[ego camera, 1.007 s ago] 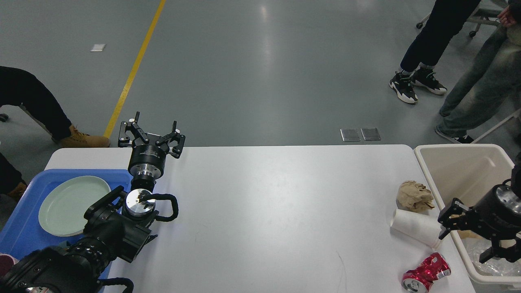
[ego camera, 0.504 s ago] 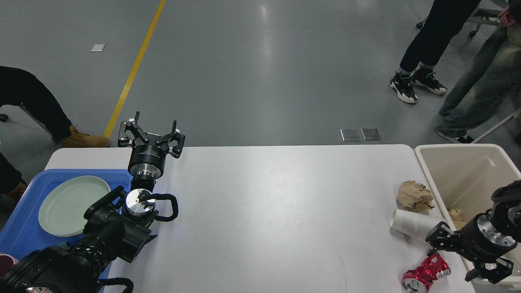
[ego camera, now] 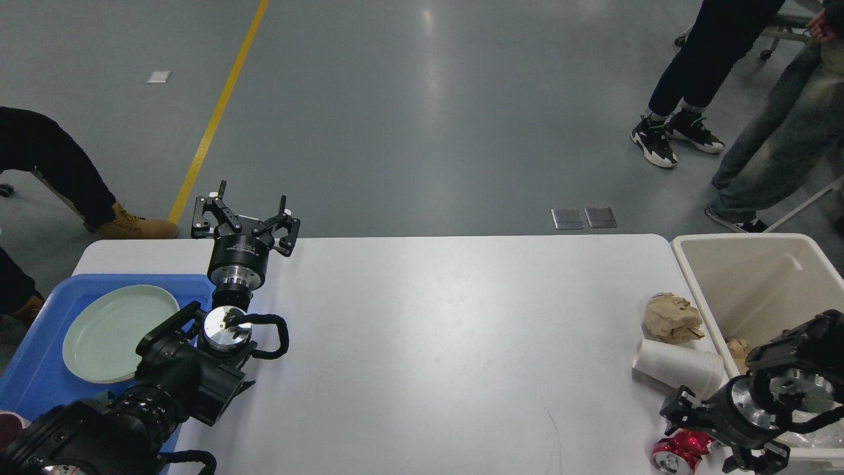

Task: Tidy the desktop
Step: 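Lower the right gripper onto the red crushed can, then grasp the red can and lift it upward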

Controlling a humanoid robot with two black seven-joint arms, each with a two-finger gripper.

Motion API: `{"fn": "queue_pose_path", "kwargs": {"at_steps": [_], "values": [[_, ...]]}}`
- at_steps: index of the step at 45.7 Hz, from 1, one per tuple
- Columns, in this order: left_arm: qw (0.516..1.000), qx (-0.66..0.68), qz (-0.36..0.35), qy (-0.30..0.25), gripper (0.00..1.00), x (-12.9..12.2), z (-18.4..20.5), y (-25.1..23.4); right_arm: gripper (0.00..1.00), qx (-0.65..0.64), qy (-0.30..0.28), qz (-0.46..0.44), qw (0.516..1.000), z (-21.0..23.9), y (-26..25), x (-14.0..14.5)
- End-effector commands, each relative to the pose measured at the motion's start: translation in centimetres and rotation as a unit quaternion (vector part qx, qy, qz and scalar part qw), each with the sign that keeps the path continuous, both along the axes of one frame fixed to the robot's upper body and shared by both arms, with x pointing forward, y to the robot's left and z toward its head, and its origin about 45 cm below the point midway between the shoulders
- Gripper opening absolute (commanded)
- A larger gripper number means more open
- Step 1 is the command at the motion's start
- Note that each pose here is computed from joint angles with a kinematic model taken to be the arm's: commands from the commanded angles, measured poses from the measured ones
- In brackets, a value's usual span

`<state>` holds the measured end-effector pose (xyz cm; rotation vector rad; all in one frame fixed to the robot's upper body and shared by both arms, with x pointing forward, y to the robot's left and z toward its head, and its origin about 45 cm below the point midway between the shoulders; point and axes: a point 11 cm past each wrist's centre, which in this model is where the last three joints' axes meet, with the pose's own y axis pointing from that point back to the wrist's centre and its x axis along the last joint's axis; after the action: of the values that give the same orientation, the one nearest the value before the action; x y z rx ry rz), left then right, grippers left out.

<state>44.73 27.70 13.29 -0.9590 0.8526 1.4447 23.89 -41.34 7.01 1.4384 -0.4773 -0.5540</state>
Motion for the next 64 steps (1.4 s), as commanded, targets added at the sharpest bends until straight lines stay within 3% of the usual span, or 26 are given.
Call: {"fn": "queue_pose_path", "kwargs": {"at_steps": [1,5,27,32,37,42,54,64], "values": [[1.000,0.000,0.000,0.000,0.97,0.0,0.0,0.0,0.95,-0.005,-0.004,-0.003,1.000,-0.7,-0.4,-0.2],[1.000,0.000,0.000,0.000,0.97,0.0,0.0,0.0,1.00,-0.003,-0.003,-0.005,1.000,-1.1,-0.4,-0.5],[1.000,0.000,0.000,0.000,0.97,0.0,0.0,0.0,1.00,0.004,-0.005,0.005,1.000,-2.0,0.7,-0.3],[1.000,0.000,0.000,0.000,0.97,0.0,0.0,0.0,0.67,0.004,-0.001,0.005,1.000,-2.2,0.6,-0.5],[1.000,0.000,0.000,0.000,0.97,0.0,0.0,0.0,0.23,0.008,0.006,0.006,1.000,-2.2,0.7,-0.7],[1.000,0.000,0.000,0.000,0.97,0.0,0.0,0.0,0.00,0.009,0.011,0.006,1.000,-2.3,0.7,-1.1],[1.000,0.000,0.000,0.000,0.97,0.0,0.0,0.0,0.00,0.030,0.039,0.021,0.999,-1.8,1.3,-1.2],[1.000,0.000,0.000,0.000,0.97,0.0,0.0,0.0,0.00,0.035,0.043,0.040,0.998,0.8,0.7,0.6]]}}
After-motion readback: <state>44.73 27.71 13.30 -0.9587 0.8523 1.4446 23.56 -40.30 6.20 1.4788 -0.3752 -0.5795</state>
